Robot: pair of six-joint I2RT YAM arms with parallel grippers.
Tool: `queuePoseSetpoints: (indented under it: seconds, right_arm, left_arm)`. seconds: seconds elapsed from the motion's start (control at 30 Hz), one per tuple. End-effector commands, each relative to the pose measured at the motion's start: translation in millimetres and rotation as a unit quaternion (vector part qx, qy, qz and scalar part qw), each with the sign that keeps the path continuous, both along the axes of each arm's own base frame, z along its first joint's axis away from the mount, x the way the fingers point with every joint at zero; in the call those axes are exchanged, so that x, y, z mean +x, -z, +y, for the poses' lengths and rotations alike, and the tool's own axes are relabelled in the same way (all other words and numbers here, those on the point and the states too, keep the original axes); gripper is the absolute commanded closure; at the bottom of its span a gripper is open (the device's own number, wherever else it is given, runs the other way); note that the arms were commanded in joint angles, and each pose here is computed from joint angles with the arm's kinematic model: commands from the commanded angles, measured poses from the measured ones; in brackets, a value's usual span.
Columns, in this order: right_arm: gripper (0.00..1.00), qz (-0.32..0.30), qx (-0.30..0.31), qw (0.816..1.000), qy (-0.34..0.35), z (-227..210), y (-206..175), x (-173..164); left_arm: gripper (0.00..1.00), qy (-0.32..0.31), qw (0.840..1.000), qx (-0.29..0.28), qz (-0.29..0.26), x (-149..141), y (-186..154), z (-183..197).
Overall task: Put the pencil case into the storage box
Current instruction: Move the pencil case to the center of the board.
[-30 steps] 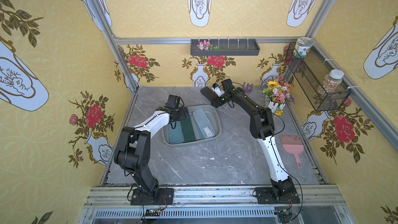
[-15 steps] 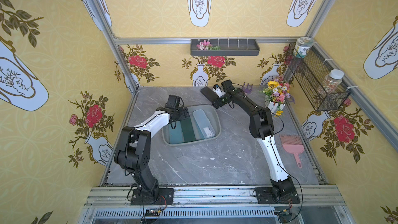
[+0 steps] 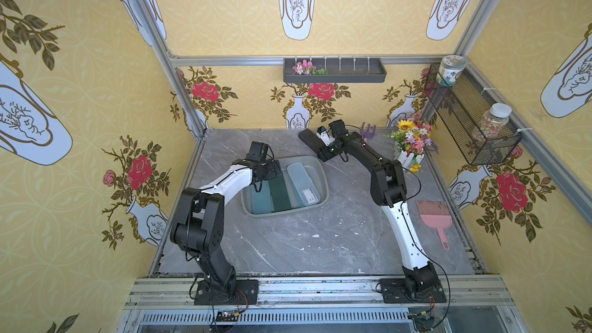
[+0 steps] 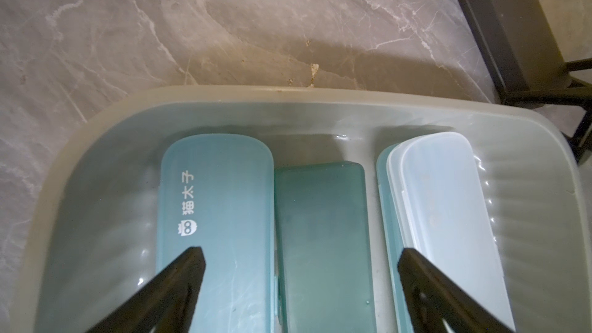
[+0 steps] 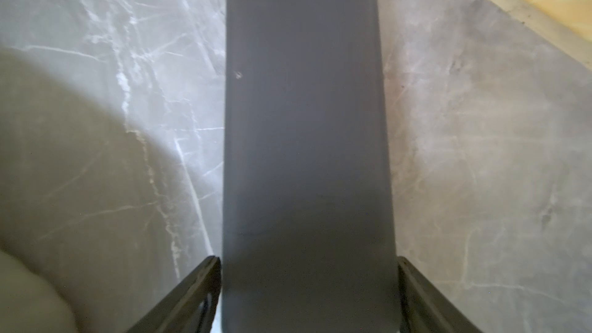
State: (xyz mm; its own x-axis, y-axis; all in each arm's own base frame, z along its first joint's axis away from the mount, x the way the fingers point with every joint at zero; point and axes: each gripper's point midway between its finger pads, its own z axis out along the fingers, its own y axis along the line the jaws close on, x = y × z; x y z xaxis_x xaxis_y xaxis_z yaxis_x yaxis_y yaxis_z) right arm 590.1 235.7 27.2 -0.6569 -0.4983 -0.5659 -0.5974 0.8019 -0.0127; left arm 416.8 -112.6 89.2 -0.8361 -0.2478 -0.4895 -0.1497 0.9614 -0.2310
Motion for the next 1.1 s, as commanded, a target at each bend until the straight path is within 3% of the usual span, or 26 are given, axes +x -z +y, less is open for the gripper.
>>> queuePoseSetpoints:
  seconds: [0.0, 0.73, 1.07]
  right_arm:
    - [0.16, -0.004, -0.001, 1.0, 0.002, -0.8, -4.8, 0.2]
    - [0.25, -0.006, -0.009, 1.0, 0.006, -3.7, -4.5, -0.6]
    - [0.28, 0.006, -0.03, 0.999, 0.017, -21.4, -7.1, -19.5]
  left_arm:
    - [0.0, 0.002, 1.0, 0.002, 0.003, -0.7, 4.1, 0.8]
    - [0.0, 0.003, 1.0, 0.003, 0.004, -1.2, 4.6, 0.7]
    - [0.0, 0.003, 1.0, 0.0, 0.0, -3.1, 2.3, 0.8]
